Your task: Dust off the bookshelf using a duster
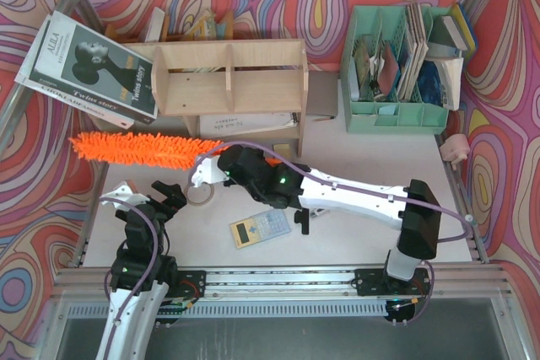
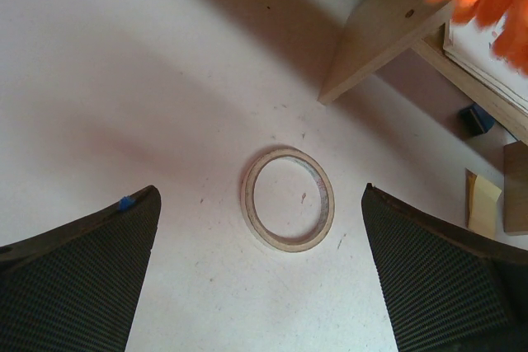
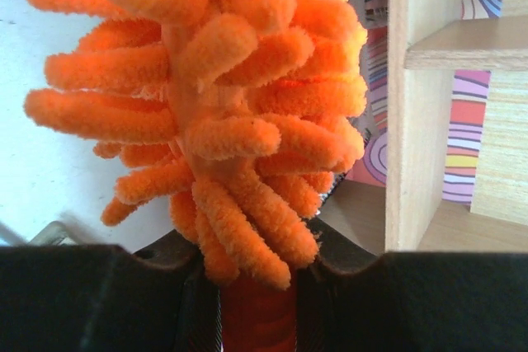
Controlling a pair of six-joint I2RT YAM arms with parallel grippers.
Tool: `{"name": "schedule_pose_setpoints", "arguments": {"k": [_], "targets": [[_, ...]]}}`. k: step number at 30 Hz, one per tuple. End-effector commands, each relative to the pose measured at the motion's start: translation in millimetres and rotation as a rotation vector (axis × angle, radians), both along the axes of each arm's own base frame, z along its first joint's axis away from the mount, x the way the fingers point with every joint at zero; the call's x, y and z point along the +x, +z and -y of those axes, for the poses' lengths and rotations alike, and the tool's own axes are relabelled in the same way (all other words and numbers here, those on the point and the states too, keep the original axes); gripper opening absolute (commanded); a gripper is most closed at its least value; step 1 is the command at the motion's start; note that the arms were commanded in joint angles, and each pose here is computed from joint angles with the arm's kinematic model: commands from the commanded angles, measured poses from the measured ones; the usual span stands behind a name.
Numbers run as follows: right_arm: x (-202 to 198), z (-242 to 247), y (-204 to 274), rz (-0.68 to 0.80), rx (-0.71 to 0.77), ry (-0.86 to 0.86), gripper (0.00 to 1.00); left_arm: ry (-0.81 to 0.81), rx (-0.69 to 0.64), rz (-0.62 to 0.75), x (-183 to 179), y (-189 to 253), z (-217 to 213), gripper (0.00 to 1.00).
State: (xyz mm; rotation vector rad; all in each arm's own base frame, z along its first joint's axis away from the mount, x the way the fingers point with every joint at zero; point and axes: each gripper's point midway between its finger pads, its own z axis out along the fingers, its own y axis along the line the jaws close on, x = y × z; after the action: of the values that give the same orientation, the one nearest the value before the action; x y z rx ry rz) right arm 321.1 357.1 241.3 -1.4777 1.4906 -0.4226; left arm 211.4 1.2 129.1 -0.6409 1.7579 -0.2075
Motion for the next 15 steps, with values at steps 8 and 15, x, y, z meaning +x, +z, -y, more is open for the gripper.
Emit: {"name": "schedule_pose_setpoints", "arguments": {"k": [8, 15], "targets": [[-50.3, -24.6, 43.2, -0.014, 0.257, 0.031, 0.0, 0.013, 0.017, -0.002, 0.3, -4.2, -3.6, 0.99], [-87.0, -54.7, 69.8, -0.085, 0.487, 0.048, 0.0, 0.024, 0.015, 0.013, -3.2, -1.6, -6.1, 0.99]]}}
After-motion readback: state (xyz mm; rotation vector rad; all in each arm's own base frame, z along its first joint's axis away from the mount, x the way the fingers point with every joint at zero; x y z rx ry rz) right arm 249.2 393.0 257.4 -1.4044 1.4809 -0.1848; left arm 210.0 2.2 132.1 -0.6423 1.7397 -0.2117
